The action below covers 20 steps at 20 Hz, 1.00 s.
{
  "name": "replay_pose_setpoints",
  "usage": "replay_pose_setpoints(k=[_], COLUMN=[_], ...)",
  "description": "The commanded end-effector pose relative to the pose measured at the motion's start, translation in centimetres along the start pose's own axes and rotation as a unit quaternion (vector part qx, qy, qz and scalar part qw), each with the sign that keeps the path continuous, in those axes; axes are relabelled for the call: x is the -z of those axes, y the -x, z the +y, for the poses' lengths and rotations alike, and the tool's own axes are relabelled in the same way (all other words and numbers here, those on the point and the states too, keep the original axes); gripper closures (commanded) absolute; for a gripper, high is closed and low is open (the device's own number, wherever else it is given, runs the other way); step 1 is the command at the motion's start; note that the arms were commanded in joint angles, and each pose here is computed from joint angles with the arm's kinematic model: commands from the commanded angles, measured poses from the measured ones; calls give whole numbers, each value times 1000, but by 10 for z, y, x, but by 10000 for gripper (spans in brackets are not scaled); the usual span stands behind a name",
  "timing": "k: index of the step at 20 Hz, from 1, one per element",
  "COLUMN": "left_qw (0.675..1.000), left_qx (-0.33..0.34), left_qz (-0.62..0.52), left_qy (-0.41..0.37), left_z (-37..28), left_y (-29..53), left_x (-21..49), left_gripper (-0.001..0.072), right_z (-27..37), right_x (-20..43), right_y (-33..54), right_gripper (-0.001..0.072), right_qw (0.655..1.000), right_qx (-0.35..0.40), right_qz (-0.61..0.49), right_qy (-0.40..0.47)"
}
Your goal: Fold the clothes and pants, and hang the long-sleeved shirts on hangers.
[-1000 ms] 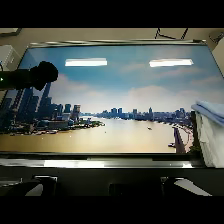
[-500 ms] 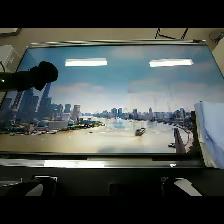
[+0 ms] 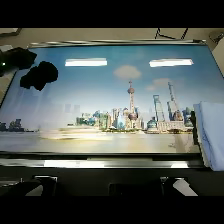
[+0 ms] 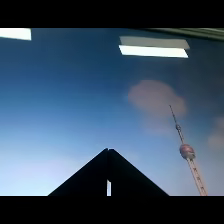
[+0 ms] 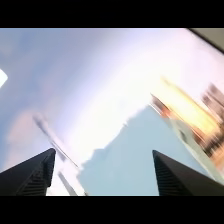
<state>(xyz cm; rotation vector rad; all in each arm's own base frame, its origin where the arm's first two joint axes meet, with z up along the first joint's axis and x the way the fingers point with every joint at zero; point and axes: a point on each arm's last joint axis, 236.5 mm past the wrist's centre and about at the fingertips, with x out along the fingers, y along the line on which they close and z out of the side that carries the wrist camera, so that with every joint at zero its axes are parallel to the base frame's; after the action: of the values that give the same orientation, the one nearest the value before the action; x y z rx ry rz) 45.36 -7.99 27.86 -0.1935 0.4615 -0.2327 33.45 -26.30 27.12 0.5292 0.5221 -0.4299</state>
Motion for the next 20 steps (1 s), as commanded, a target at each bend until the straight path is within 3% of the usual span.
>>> replay_pose_setpoints(k=[1,2,3,4,5,6,7,9,11,20], left_qw=[992,984,968,939,900,867,865,907,926,923], left_qx=[-102,-124,-135,-143,-147,-150,-138,-132,-128,-128], left_qz=[39,119,206,313,409,475,483,399,354,362], left_qy=[-61,-54,-42,-27,-22,-15,-6,14,14,13], left_z=[39,54,63,69,73,76,72,66,65,66], left_y=[-31,-41,-44,-39,-25,-12,-11,-26,-29,-29], left_x=[22,63,108,161,207,242,256,247,241,246], left_gripper=[681,671,481,81,-1,-1,-1,-1,-1,-2], right_z=[140,150,155,162,170,172,172,171,168,167], right_x=[12,62,122,176,228,266,290,312,315,314], right_y=[-13,-37,-56,-68,-75,-80,-85,-95,-99,-99], right_gripper=[33,32,31,29,28,28,28,25,3,3], right_qw=[986,983,967,944,917,898,891,893,897,897], right_qx=[-109,-95,-81,-85,-97,-97,-88,-72,-61,-60], right_qz=[1,87,189,274,346,390,408,412,413,412], right_qy=[124,132,147,163,173,181,177,163,149,149])
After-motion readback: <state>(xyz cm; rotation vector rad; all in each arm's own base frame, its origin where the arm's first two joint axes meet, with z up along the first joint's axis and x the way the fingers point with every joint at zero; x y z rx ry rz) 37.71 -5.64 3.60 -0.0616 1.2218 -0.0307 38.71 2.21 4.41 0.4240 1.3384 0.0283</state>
